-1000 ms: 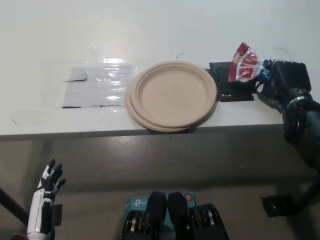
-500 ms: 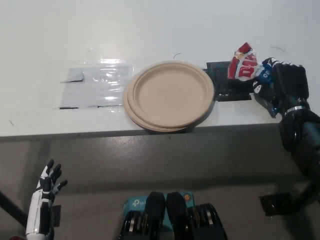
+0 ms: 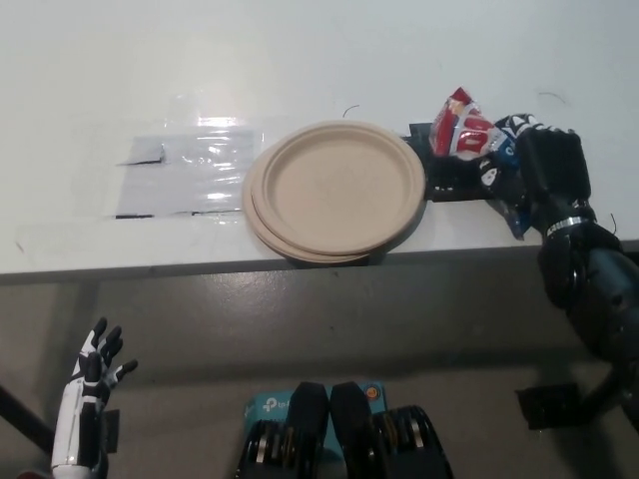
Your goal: The robot picks up a small bag of sunflower seeds on the right hand side and take it to the empty plate on the left hand side then pours some sunflower seeds on to the plate.
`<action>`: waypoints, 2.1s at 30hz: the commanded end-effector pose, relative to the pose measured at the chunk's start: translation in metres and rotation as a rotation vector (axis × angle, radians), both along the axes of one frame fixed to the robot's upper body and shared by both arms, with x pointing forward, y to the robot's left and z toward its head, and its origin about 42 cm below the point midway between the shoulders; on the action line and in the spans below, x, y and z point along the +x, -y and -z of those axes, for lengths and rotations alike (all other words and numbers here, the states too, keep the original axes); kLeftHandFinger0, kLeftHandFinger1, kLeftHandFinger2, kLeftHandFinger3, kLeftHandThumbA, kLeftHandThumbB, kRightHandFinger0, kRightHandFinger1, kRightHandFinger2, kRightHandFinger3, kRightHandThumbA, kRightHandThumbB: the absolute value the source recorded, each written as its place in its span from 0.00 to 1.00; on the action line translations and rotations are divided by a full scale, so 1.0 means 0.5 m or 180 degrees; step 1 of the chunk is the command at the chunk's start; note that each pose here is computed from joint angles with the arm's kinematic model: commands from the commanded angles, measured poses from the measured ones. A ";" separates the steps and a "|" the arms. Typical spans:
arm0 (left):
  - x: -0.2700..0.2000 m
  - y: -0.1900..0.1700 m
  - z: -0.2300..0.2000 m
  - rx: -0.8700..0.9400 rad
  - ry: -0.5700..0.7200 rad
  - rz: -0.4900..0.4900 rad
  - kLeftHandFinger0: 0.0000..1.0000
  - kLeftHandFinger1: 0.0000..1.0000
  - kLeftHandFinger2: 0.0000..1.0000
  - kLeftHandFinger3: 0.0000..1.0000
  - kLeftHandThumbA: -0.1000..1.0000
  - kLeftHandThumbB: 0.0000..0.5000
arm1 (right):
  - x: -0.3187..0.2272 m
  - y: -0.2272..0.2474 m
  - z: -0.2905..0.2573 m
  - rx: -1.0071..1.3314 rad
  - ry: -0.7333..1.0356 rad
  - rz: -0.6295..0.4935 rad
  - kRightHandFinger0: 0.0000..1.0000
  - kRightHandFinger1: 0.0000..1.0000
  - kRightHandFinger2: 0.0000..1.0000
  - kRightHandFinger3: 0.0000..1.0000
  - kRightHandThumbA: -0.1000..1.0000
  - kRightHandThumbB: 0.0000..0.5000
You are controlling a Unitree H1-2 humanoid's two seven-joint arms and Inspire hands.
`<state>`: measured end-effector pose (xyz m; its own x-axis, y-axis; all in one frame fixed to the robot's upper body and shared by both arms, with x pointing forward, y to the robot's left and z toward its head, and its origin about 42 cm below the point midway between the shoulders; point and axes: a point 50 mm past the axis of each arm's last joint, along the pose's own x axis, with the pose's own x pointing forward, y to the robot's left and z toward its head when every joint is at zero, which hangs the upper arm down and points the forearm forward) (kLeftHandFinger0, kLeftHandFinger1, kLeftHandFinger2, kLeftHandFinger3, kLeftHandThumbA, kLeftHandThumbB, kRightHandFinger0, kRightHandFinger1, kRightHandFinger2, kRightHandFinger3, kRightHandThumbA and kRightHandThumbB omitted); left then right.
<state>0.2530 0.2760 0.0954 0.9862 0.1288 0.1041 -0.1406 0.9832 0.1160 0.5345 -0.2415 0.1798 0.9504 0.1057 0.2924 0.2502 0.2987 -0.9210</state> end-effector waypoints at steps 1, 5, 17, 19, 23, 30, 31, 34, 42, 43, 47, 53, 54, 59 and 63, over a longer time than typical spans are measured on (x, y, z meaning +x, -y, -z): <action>0.005 -0.009 -0.027 0.0020 0.0223 -0.0017 0.87 1.00 1.00 1.00 1.00 0.00 | 0.037 -0.033 -0.107 0.0019 0.0543 -0.0354 0.00 0.27 0.86 0.77 0.00 0.27; 0.006 -0.009 -0.028 0.0012 0.0220 -0.0023 0.86 1.00 1.00 1.00 1.00 0.00 | 0.047 -0.041 -0.143 -0.0199 0.0711 -0.0532 0.00 0.32 0.82 0.73 0.00 0.20; 0.005 -0.013 -0.029 0.0034 0.0232 -0.0031 0.84 0.99 1.00 1.00 1.00 0.00 | 0.058 -0.024 -0.197 -0.0579 0.0915 -0.0745 0.00 0.24 0.65 0.49 0.00 0.30; 0.006 -0.013 -0.030 0.0046 0.0232 -0.0034 0.83 0.98 1.00 1.00 1.00 0.00 | 0.058 -0.022 -0.198 -0.0603 0.0923 -0.0749 0.00 0.24 0.66 0.49 0.00 0.31; 0.007 -0.014 -0.029 0.0032 0.0219 -0.0034 0.82 0.97 1.00 1.00 1.00 0.00 | 0.059 -0.021 -0.202 -0.0816 0.0949 -0.0777 0.00 0.22 0.60 0.47 0.00 0.33; 0.005 -0.015 -0.029 0.0034 0.0207 -0.0041 0.81 0.96 1.00 1.00 1.00 0.00 | 0.063 -0.026 -0.228 -0.1258 0.1071 -0.0976 0.00 0.25 0.65 0.37 0.00 0.37; 0.006 -0.016 -0.029 0.0040 0.0206 -0.0039 0.81 0.96 1.00 1.00 1.00 0.00 | 0.063 -0.029 -0.235 -0.1326 0.1146 -0.1039 0.00 0.22 0.65 0.35 0.00 0.42; 0.010 -0.016 -0.031 0.0042 0.0212 -0.0031 0.80 0.95 1.00 1.00 1.00 0.00 | 0.066 -0.032 -0.248 -0.1405 0.1139 -0.1088 0.00 0.26 0.71 0.38 0.00 0.39; 0.007 -0.014 -0.032 0.0053 0.0215 -0.0004 0.79 0.94 1.00 1.00 1.00 0.00 | 0.067 -0.055 -0.261 -0.1538 0.1160 -0.1224 0.00 0.25 0.74 0.41 0.00 0.43; 0.008 -0.015 -0.033 0.0055 0.0210 -0.0002 0.79 0.94 1.00 1.00 1.00 0.00 | 0.068 -0.057 -0.262 -0.1565 0.1164 -0.1230 0.00 0.26 0.74 0.42 0.00 0.43; 0.012 -0.017 -0.037 0.0045 0.0213 -0.0002 0.78 0.93 1.00 1.00 1.00 0.00 | 0.070 -0.065 -0.276 -0.1644 0.1253 -0.1261 0.00 0.23 0.75 0.43 0.00 0.48; 0.015 -0.016 -0.040 0.0086 0.0215 0.0017 0.77 0.91 1.00 1.00 1.00 0.00 | 0.072 -0.069 -0.282 -0.1797 0.1262 -0.1310 0.00 0.13 0.63 0.35 0.00 0.54; 0.013 -0.016 -0.040 0.0081 0.0207 0.0019 0.77 0.91 1.00 1.00 1.00 0.00 | 0.071 -0.069 -0.280 -0.1805 0.1267 -0.1318 0.00 0.12 0.62 0.34 0.00 0.55; 0.014 -0.017 -0.040 0.0087 0.0206 0.0029 0.76 0.88 1.00 1.00 1.00 0.00 | 0.072 -0.074 -0.276 -0.2015 0.1234 -0.1385 0.00 0.06 0.59 0.27 0.00 0.54; 0.017 -0.017 -0.043 0.0082 0.0203 0.0045 0.76 0.87 1.00 1.00 1.00 0.00 | 0.073 -0.077 -0.274 -0.2171 0.1212 -0.1411 0.00 0.02 0.59 0.26 0.00 0.48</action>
<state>0.2585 0.2806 0.1034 0.9845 0.1229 0.1248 -0.1388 0.9821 0.1276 0.5605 -0.2091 0.2697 0.6930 0.6726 0.2596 0.4620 -0.1379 -0.8761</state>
